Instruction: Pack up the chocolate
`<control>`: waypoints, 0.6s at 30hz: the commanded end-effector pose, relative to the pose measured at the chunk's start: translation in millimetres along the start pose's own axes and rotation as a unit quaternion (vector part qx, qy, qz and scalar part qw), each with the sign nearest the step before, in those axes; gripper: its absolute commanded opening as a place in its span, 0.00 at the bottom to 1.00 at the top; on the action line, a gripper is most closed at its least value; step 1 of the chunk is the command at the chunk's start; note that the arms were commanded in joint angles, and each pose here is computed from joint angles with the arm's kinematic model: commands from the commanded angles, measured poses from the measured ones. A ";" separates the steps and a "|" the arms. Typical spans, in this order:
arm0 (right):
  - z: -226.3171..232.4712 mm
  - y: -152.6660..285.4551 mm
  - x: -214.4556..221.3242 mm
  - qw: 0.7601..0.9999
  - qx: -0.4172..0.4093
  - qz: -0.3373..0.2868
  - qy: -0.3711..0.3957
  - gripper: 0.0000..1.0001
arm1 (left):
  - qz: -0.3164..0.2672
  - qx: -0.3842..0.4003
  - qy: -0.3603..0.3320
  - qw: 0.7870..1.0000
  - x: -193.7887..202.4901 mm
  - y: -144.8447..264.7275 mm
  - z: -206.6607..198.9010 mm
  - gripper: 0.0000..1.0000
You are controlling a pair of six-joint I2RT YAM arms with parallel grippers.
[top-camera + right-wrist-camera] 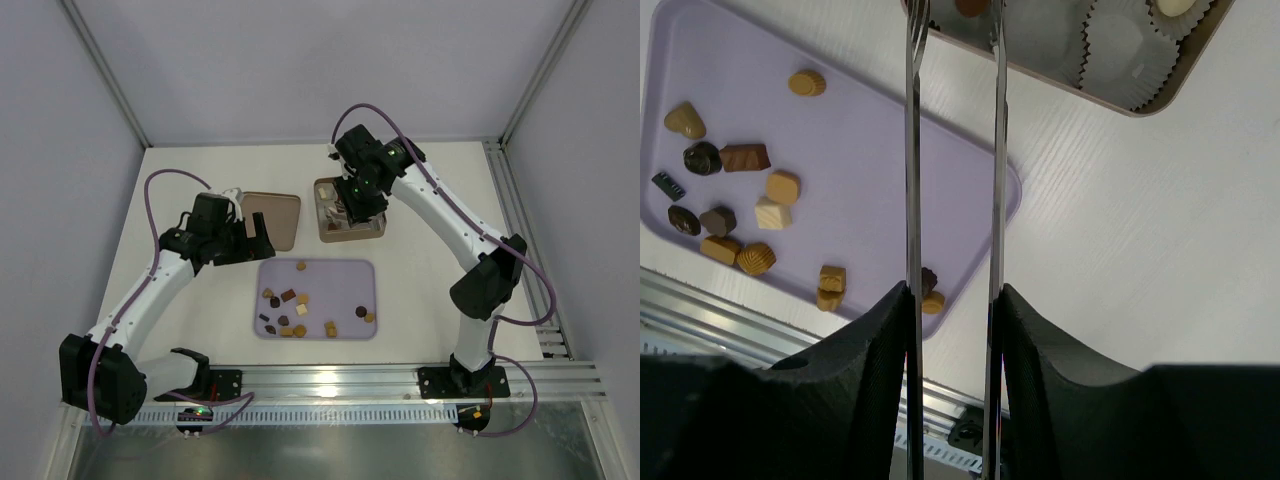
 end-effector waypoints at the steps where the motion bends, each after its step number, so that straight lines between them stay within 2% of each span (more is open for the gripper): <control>1: 12.0 47.1 19.4 1.000 -0.013 -0.024 0.012 0.42 | -0.029 0.008 -0.009 1.000 -13.3 6.8 -5.8 1.00; 11: 67.3 61.4 126.7 0.995 -0.046 0.073 0.051 0.42 | -0.022 0.015 -0.006 1.000 -11.4 5.2 -8.1 1.00; 12: 77.6 65.9 135.4 0.993 -0.068 0.083 0.047 0.42 | -0.020 0.015 -0.005 1.000 -10.4 4.7 -7.5 1.00; 18: 96.8 67.4 177.6 0.986 -0.073 0.131 0.068 0.43 | -0.019 0.020 -0.004 1.000 -8.7 5.7 -8.9 1.00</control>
Point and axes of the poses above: each gripper's point midway between its finger pads, its own y axis back along the fingers, its own z axis along the line the jaws close on, x = y × z, the point moved 2 cm from there along y, back along the fingers, and after that the axes turned 2 degrees about -y, right-handed, at the moved point
